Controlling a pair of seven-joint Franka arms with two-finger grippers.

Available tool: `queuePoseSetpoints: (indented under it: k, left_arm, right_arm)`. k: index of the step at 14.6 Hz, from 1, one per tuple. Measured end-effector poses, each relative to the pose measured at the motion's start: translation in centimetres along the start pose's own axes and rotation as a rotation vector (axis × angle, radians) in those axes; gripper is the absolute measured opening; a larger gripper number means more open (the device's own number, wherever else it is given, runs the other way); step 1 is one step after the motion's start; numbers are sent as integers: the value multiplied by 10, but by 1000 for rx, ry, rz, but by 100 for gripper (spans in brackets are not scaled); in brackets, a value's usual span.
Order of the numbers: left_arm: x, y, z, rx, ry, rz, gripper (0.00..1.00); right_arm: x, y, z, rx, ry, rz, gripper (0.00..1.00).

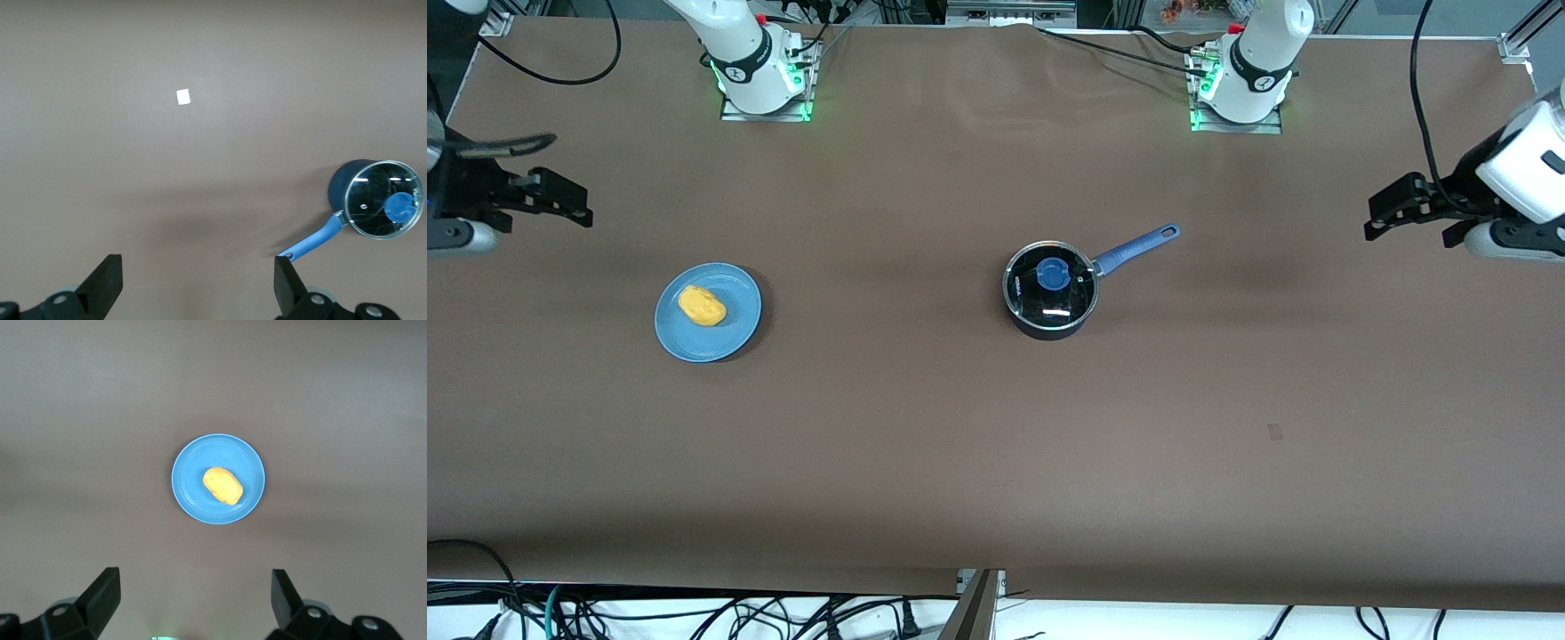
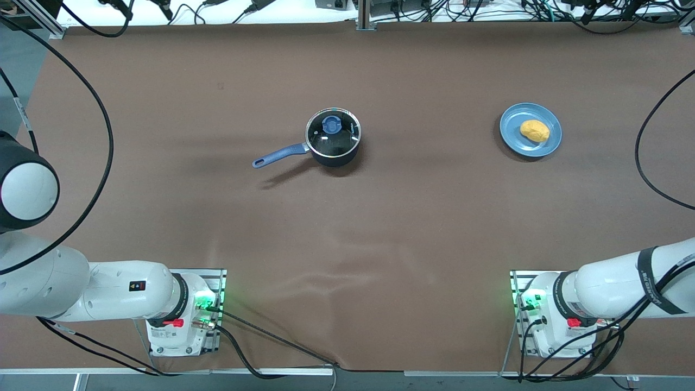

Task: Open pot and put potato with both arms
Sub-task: 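Reach the right gripper to the potato while the left gripper reaches the lid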

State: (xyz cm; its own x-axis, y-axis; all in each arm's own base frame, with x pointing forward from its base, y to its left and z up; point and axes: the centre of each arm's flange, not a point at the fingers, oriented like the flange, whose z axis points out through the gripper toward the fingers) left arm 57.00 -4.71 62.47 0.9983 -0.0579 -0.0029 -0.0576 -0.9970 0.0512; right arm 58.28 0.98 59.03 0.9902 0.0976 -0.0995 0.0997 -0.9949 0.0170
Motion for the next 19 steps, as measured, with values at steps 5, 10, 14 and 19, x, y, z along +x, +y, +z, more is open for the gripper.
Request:
queuePoseSetpoints:
  k: [5, 10, 14, 19]
  left_arm:
    - [-6, 16, -32, -54, 42, 22, 100]
    - [-22, 90, -48, -95, 32, -8, 100]
    - [-34, 161, -33, -104, -15, -68, 100]
    - [-20, 210, 24, -113, -118, -165, 100]
  right_arm:
    - [20, 3, 32, 4, -34, 3, 100]
    - [36, 8, 69, -3, -99, 3, 100]
    - [44, 8, 105, -19, -149, -16, 100]
    - [46, 8, 152, -50, -150, -164, 100]
